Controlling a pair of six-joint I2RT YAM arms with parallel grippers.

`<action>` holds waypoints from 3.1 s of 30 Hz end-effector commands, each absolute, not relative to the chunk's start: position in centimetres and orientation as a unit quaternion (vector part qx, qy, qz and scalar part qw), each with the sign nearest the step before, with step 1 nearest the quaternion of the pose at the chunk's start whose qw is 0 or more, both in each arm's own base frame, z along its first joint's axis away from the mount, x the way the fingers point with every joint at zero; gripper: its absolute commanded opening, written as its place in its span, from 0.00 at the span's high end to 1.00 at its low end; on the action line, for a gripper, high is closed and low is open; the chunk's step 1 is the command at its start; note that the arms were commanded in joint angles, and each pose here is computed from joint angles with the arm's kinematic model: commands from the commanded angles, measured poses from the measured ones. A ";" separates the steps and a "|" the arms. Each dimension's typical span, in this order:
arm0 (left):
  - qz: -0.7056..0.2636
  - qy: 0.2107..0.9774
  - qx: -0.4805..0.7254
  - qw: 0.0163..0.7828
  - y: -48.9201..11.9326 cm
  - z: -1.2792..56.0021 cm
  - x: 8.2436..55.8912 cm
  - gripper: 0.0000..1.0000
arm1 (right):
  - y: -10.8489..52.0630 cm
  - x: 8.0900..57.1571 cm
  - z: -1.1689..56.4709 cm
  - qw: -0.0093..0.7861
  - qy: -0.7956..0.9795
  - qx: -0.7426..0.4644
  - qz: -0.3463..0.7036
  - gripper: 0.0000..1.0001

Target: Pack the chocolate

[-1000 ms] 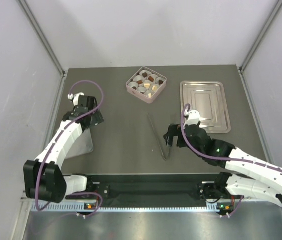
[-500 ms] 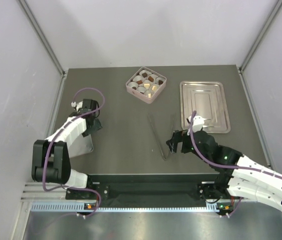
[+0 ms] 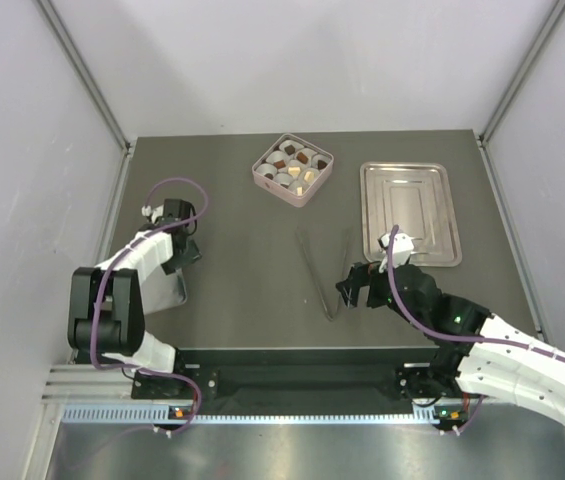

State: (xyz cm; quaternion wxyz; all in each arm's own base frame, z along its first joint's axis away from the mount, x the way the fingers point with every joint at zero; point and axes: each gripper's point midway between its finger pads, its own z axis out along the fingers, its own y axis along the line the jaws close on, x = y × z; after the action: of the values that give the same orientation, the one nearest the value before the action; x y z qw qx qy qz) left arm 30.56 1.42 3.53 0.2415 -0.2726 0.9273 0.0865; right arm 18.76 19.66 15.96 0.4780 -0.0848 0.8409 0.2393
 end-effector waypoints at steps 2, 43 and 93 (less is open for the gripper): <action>0.065 0.929 -0.263 0.254 1.2 3.2 31.8 0.47 | 19.7 19.2 17.1 0.497 0.831 -0.084 0.235 0.00; -0.565 0.786 0.087 0.235 -21.6 26.4 21.4 1.00 | 26.6 18.0 32.4 0.666 0.486 -0.454 0.339 0.02; -0.569 0.745 0.300 0.178 -28.0 27.4 14.5 1.00 | 31.3 17.4 26.7 0.446 0.390 -0.711 0.378 0.73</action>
State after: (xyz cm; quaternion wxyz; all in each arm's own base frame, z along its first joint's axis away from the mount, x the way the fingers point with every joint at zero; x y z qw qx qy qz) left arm 13.45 -27.55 25.79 0.1400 0.2769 0.7598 -0.5713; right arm 18.30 30.73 23.78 0.4222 -0.7051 0.4362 0.3665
